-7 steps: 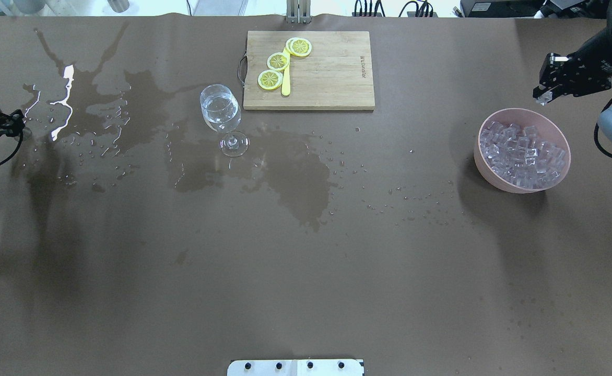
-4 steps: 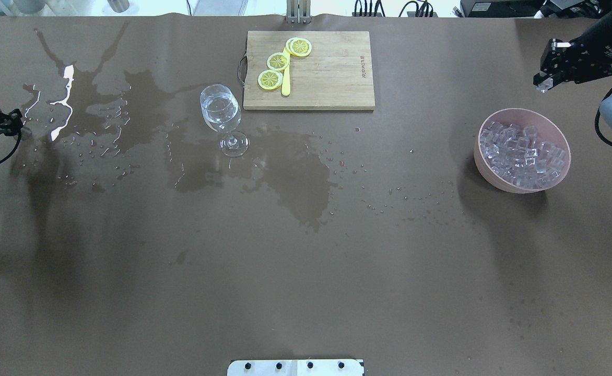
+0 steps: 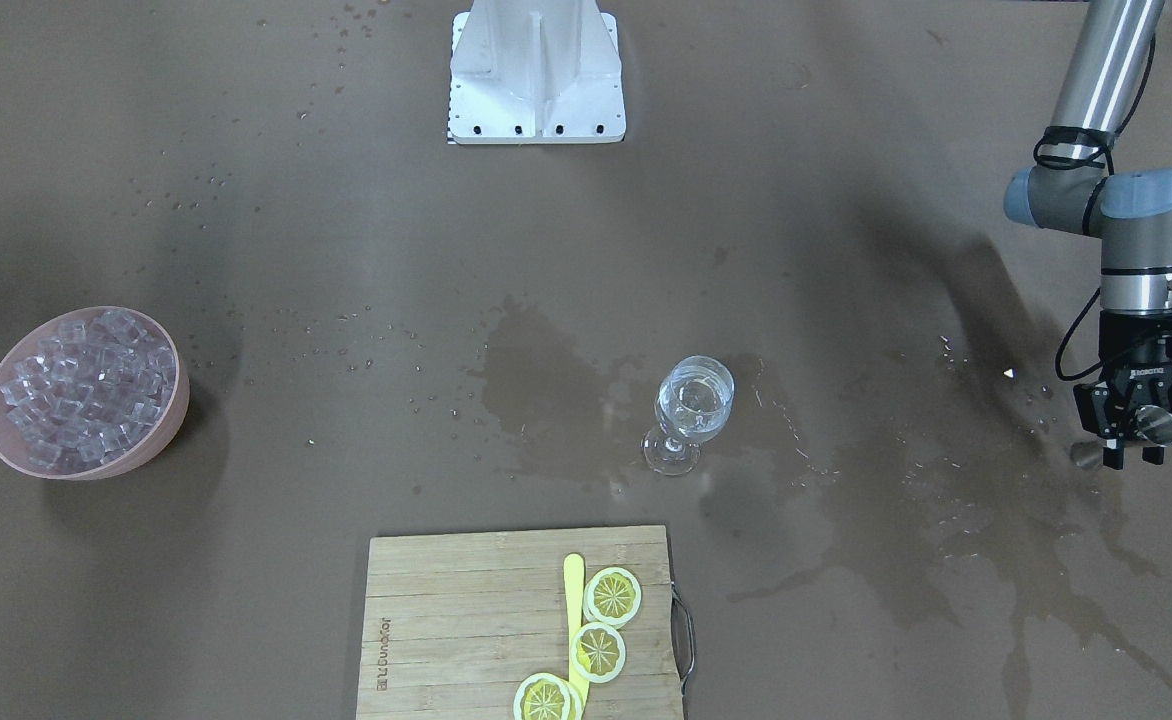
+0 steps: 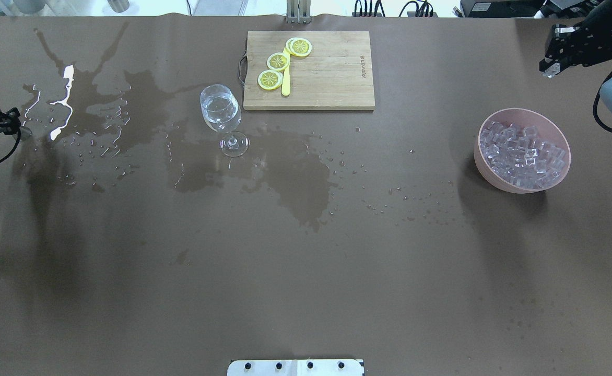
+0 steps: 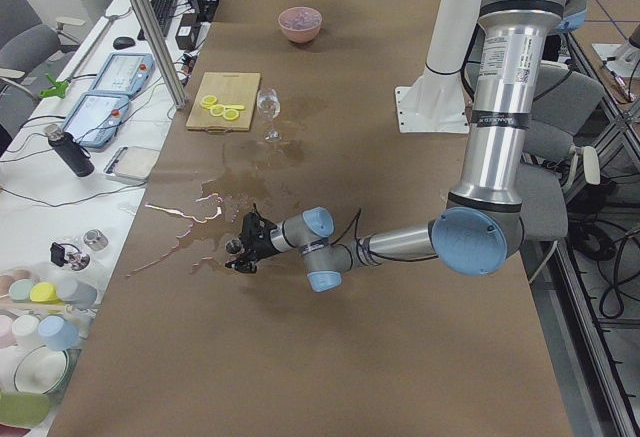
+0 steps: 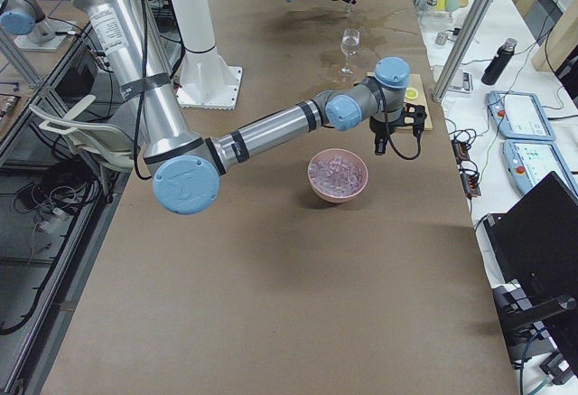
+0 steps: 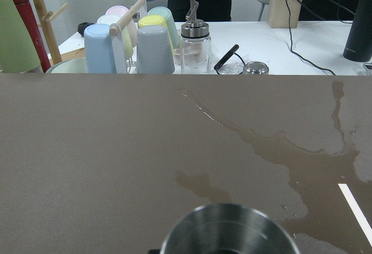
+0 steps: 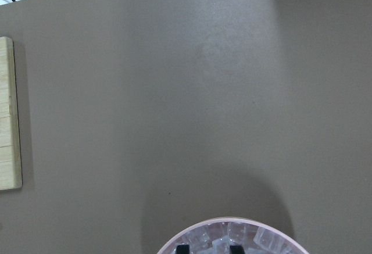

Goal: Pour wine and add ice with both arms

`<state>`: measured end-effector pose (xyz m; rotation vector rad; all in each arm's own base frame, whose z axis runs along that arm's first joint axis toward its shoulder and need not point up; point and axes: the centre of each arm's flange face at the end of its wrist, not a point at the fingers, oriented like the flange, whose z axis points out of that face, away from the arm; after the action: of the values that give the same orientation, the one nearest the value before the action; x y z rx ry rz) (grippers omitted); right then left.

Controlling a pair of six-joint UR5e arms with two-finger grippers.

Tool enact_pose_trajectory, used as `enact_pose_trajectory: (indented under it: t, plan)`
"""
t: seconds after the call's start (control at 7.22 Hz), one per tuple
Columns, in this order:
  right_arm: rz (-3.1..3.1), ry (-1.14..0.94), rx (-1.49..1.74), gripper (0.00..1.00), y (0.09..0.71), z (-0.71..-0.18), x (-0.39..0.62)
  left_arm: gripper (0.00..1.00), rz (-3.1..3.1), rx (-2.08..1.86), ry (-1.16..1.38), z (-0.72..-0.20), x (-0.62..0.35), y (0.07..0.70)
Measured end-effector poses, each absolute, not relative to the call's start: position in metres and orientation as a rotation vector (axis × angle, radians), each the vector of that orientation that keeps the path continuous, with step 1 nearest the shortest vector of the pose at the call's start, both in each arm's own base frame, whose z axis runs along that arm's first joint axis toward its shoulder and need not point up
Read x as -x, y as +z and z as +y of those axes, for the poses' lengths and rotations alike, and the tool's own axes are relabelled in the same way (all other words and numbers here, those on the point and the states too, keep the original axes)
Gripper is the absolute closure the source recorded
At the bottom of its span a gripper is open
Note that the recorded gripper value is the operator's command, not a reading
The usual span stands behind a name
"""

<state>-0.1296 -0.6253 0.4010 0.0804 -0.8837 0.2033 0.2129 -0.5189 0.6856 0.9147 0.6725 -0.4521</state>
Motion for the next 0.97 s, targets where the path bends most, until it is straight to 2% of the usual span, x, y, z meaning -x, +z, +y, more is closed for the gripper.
enact_pose_trajectory:
  t: [0.55,0.97]
  plan:
    - [-0.866,0.199,-0.085,0.88,0.361,-0.621,0.124,0.64,0.689,-0.928,-0.461,-0.521,-0.214,0.678]
    - [-0.863,0.205,-0.087,0.91,0.356,-0.615,0.119,0.64,0.708,-0.951,-0.47,-0.522,-0.211,0.673]
